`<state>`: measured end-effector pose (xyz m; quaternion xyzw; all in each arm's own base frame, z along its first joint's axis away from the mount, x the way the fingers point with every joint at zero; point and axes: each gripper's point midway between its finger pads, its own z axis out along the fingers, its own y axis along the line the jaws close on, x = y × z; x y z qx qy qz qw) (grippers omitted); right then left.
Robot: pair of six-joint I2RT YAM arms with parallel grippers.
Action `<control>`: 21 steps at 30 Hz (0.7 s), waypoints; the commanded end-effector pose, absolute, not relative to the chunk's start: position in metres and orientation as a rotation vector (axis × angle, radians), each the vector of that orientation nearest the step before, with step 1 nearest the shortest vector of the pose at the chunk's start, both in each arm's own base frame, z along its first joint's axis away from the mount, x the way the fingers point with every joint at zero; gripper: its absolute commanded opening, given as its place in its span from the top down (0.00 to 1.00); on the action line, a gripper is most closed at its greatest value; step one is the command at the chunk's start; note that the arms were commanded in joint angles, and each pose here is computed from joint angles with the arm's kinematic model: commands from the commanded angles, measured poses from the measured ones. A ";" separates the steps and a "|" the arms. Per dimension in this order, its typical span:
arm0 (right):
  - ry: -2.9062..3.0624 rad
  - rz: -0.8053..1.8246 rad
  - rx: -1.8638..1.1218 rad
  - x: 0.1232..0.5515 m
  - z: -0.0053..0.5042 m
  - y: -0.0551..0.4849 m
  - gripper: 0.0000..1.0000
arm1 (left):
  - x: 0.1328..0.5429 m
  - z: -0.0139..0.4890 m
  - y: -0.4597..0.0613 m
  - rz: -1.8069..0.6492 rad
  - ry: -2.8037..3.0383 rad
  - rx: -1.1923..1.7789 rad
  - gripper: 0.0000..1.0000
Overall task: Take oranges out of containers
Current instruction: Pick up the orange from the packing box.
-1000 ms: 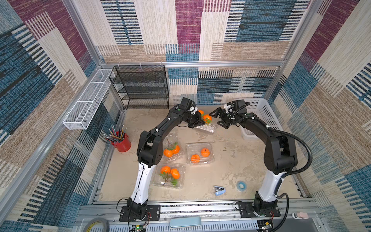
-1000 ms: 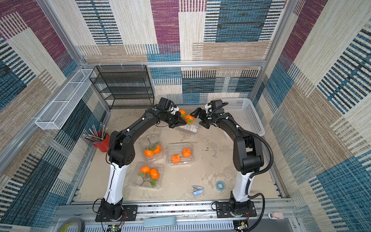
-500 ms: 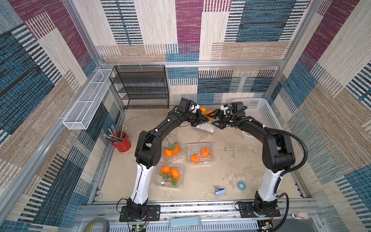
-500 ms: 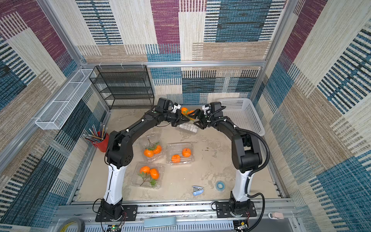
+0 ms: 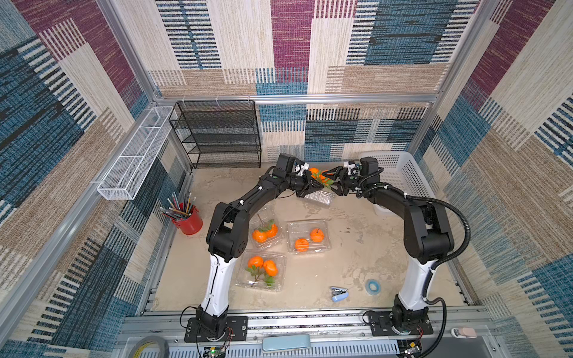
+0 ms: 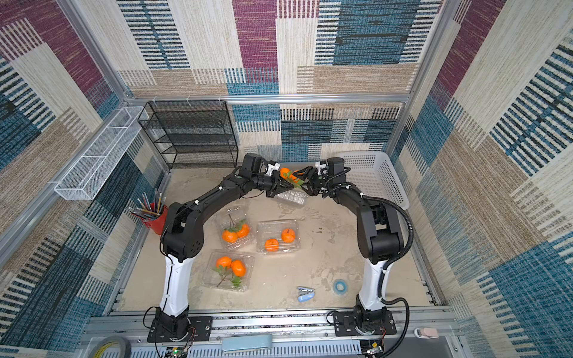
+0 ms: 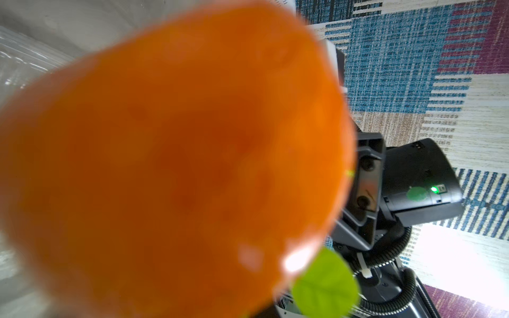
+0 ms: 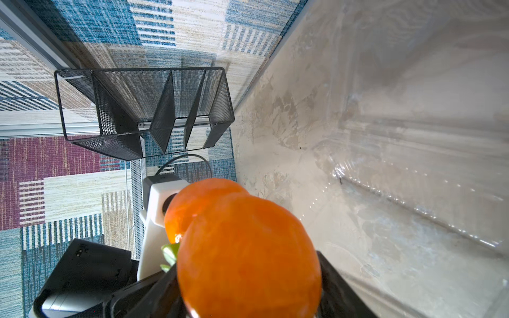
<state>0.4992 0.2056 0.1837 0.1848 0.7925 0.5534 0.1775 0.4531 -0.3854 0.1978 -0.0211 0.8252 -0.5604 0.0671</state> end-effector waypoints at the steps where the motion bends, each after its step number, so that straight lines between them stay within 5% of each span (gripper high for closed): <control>1: 2.205 1.591 0.517 0.504 0.192 0.208 0.34 | 0.453 0.214 -0.389 -1.739 2.432 -0.027 1.00; 11: 2.200 1.557 0.543 0.505 0.193 0.203 0.41 | 0.451 0.212 -0.394 -1.755 2.434 -0.035 0.99; 21: 2.171 1.483 0.596 0.515 0.200 0.182 0.44 | 0.450 0.203 -0.378 -1.663 2.487 -0.096 0.71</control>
